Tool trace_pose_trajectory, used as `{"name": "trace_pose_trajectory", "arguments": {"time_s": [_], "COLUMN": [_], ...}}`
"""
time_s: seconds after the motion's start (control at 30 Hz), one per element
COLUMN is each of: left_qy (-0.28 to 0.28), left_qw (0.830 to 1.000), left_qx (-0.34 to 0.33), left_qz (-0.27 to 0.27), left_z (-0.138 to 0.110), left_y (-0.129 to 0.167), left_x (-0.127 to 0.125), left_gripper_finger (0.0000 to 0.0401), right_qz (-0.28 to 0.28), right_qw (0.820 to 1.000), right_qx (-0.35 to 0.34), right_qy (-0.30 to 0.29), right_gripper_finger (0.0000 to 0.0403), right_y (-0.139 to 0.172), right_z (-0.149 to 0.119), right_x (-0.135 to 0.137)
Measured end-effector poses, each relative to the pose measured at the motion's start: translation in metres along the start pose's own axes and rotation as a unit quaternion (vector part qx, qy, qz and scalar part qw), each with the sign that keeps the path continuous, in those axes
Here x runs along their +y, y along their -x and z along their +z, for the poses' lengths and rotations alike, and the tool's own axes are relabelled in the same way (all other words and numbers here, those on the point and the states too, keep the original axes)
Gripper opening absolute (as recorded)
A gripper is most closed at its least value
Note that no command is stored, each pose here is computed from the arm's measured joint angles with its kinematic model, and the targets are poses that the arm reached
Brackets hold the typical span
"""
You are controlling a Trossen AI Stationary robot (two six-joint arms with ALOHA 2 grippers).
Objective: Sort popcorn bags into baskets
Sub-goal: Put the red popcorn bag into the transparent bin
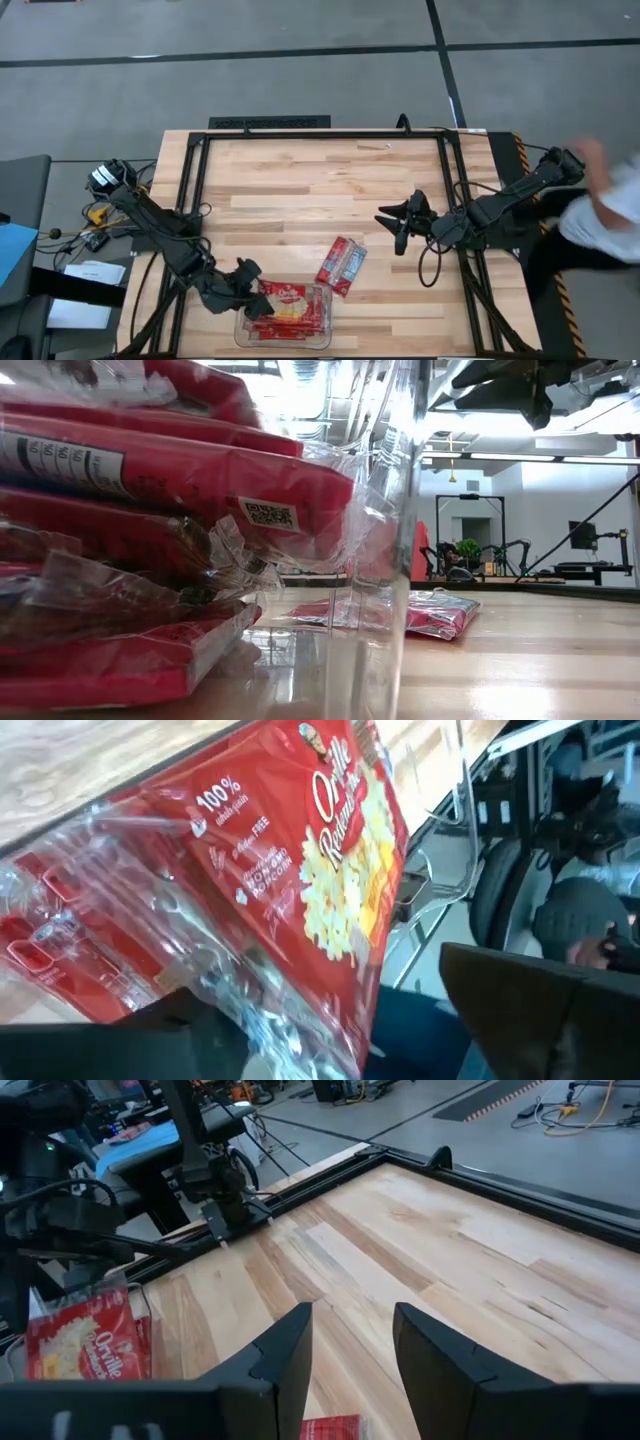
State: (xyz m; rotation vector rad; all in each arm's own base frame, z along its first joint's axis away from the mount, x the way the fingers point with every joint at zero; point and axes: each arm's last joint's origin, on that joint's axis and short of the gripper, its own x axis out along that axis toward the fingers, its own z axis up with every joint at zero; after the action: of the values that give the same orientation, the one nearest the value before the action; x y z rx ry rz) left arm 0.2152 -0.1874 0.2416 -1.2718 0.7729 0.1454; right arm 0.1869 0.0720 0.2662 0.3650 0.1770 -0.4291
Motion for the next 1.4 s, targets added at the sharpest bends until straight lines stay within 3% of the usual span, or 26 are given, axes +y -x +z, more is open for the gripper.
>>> {"name": "trace_pose_trajectory", "arguments": {"time_s": [0.17, 0.47, 0.57, 0.73, 0.87, 0.93, 1.1, 1.27, 1.4], "left_qy": [0.003, 0.023, 0.035, 0.040, 0.042, 0.045, 0.047, 0.064, 0.054], "left_qw": [1.000, 0.999, 0.998, 0.998, 0.996, 0.995, 0.993, 0.992, 0.991], "left_qx": [0.025, 0.029, 0.029, -0.017, -0.058, -0.066, -0.080, -0.075, -0.087], "left_qz": [0.015, 0.022, 0.035, 0.053, 0.051, 0.051, 0.068, 0.084, 0.083], "left_z": [0.019, 0.043, 0.045, 0.052, 0.056, 0.057, 0.058, 0.065, 0.074], "left_y": [0.001, 0.036, 0.053, 0.076, 0.086, 0.088, 0.087, 0.086, 0.087], "left_x": [-0.001, -0.002, 0.002, 0.009, 0.011, 0.012, 0.015, 0.018, 0.018], "left_gripper_finger": [0.0316, 0.0323, 0.0323, 0.0323, 0.0323, 0.0323, 0.0323, 0.0323, 0.0323], "right_qz": [0.001, 0.018, 0.026, -0.010, -0.025, 0.001, 0.025, -0.009, -0.017], "right_qw": [1.000, 0.988, 0.978, 0.960, 0.939, 0.929, 0.918, 0.906, 0.908], "right_qx": [0.025, 0.154, 0.204, 0.272, 0.334, 0.362, 0.384, 0.410, 0.404], "right_qy": [0.011, 0.000, 0.018, 0.066, 0.075, 0.078, 0.100, 0.103, 0.107], "right_gripper_finger": [0.0173, 0.0150, 0.0127, 0.0094, 0.0093, 0.0095, 0.0064, 0.0028, 0.0017], "right_y": [-0.009, -0.048, -0.058, -0.071, -0.085, -0.090, -0.102, -0.125, -0.145], "right_z": [-0.008, -0.042, -0.056, -0.077, -0.089, -0.092, -0.105, -0.124, -0.121], "right_x": [0.001, 0.001, 0.005, 0.009, 0.012, 0.018, 0.037, 0.033, 0.030]}}
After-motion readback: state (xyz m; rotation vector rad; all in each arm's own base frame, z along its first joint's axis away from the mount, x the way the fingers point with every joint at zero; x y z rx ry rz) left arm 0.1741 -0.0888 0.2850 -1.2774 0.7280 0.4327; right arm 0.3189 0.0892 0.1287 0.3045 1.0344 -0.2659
